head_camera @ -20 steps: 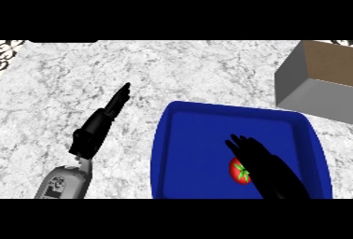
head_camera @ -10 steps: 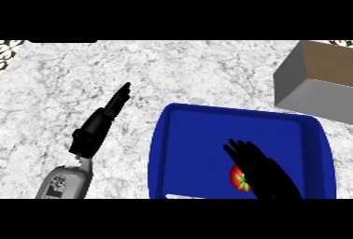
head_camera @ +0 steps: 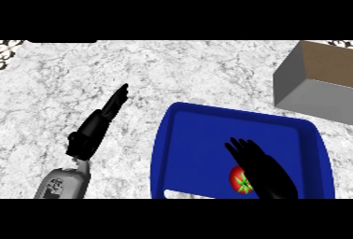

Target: Pick the tomato from the tray and place it in the cardboard box

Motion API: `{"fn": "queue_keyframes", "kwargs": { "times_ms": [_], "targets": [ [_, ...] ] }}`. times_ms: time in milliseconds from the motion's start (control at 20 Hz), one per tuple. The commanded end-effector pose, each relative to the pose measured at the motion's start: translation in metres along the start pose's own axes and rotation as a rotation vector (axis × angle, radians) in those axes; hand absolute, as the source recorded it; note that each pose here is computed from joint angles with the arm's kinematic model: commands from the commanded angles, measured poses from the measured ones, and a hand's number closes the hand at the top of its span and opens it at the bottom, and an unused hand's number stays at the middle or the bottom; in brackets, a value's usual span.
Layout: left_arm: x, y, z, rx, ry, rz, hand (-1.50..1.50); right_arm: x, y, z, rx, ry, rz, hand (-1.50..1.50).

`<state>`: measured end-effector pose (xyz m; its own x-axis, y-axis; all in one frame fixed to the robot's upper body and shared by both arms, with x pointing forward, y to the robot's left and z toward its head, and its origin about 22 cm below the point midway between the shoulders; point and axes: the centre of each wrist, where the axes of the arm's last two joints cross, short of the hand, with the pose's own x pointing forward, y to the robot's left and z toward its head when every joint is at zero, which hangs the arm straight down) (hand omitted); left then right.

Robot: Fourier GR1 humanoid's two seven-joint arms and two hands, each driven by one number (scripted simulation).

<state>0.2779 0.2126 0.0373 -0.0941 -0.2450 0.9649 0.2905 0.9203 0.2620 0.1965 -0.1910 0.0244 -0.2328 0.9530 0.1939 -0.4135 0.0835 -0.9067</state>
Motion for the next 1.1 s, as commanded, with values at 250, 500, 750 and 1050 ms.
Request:
{"fn": "queue_keyframes", "kwargs": {
  "times_ms": [250, 500, 750, 1050],
  "targets": [
    [0.015, -0.011, -0.001, -0.007, 0.007, -0.002, 0.00, -0.011, 0.011, -0.014, -0.007, -0.003, 0.036, 1.50],
    [0.009, 0.009, -0.009, 0.009, -0.006, 0.000, 0.00, -0.015, 0.009, -0.032, -0.084, -0.026, 0.076, 1.50],
    [0.003, -0.012, 0.003, -0.007, -0.006, -0.004, 0.00, -0.036, -0.003, -0.014, -0.214, 0.068, 0.078, 1.50],
    [0.018, 0.008, -0.014, 0.002, -0.004, -0.004, 0.00, -0.109, -0.052, 0.009, -0.351, 0.219, 0.032, 1.50]
  ]
}}
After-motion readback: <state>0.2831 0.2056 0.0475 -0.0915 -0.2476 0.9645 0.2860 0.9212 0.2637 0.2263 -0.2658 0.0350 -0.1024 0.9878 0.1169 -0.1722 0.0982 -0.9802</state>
